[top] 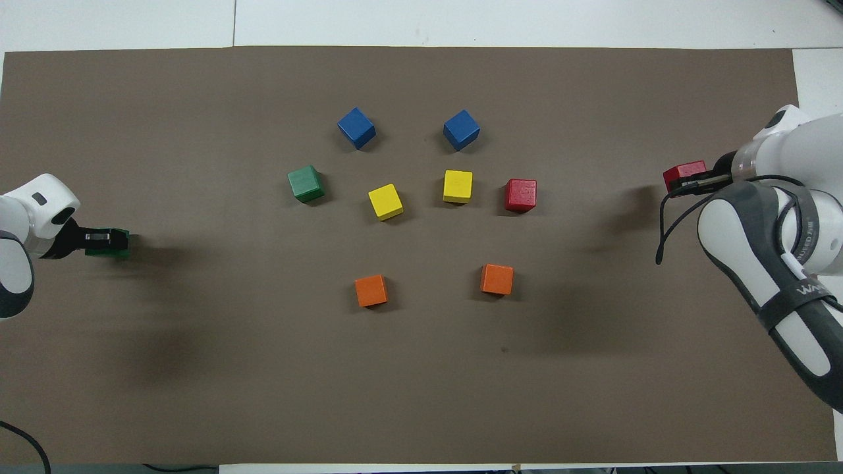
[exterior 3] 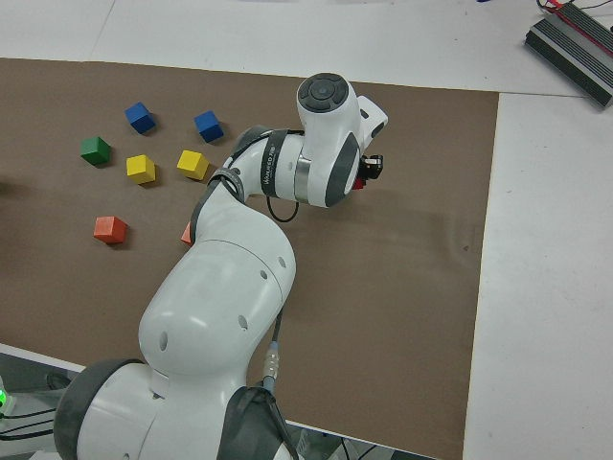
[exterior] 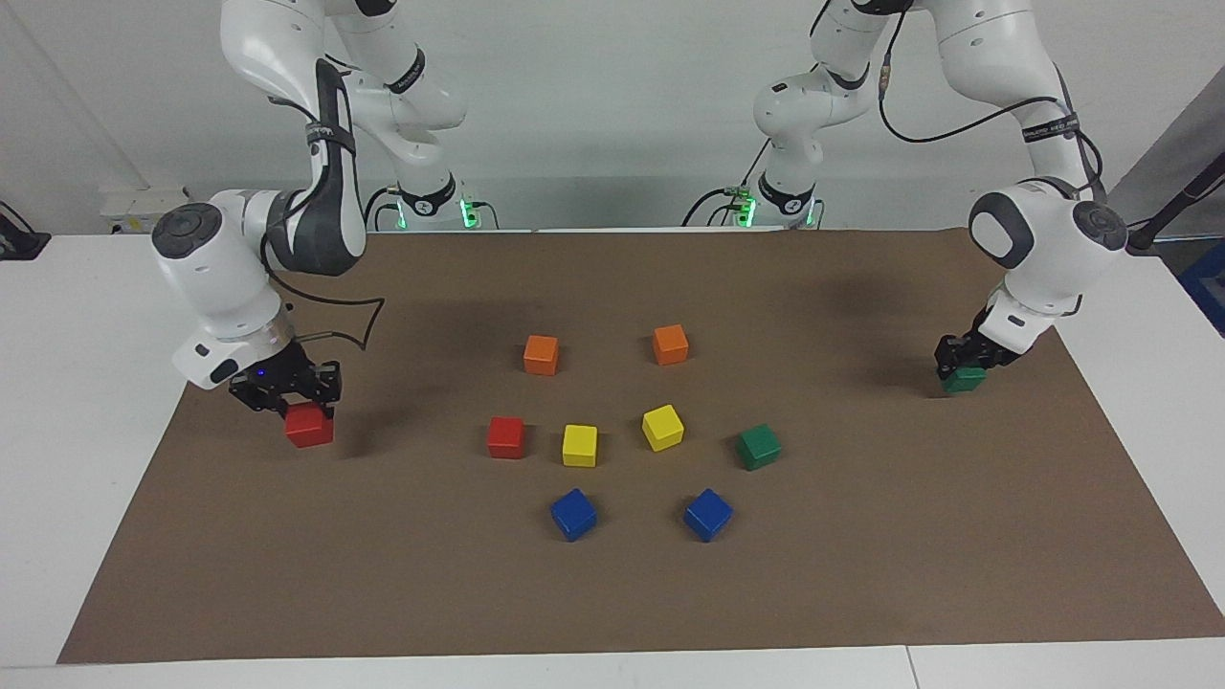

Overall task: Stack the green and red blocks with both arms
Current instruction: 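Set green down with the left gripper while the right gripper sets red down, then reach the left gripper to green while the right gripper reaches red, then grasp the second green with the left gripper while the right gripper grasps red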

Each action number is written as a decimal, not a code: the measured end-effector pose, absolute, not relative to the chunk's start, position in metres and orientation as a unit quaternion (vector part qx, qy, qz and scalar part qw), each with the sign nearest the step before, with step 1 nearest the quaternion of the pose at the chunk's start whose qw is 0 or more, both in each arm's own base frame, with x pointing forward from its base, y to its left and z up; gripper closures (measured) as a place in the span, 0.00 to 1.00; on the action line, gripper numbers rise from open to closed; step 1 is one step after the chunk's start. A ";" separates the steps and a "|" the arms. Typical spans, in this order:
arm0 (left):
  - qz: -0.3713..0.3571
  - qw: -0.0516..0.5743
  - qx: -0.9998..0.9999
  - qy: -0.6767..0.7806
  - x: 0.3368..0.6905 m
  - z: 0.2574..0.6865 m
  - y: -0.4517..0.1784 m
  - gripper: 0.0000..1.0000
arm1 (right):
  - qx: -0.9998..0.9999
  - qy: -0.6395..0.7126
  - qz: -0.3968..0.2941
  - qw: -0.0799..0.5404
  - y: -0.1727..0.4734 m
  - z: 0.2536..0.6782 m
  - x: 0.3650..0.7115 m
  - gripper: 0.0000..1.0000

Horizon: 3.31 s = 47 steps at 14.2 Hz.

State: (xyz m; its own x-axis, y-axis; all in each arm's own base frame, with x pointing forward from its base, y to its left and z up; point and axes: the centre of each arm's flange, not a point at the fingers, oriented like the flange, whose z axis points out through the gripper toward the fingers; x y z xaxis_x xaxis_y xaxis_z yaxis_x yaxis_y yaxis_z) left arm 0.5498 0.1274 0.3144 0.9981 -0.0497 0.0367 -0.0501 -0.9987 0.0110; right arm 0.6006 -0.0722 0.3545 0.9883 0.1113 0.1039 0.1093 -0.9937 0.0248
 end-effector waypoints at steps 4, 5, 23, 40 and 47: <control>0.022 0.005 1.000 -0.021 0.548 0.309 0.132 0.45 | 0.998 0.040 0.052 0.010 -0.090 0.331 0.596 0.44; 0.025 0.004 0.999 -0.020 0.547 0.308 0.132 0.45 | 0.998 0.036 0.051 0.011 -0.095 0.324 0.595 0.44; 0.024 0.024 0.997 0.076 0.620 0.441 -0.086 0.00 | 0.991 -0.127 0.038 -0.003 0.132 0.464 0.633 0.10; 0.024 0.017 0.982 0.187 0.650 0.320 -0.226 0.00 | 0.990 -0.116 0.076 -0.018 0.222 0.322 0.632 0.10; 0.018 0.010 0.986 0.167 0.634 0.299 -0.243 0.11 | 0.990 -0.115 0.076 -0.017 0.222 0.323 0.629 0.03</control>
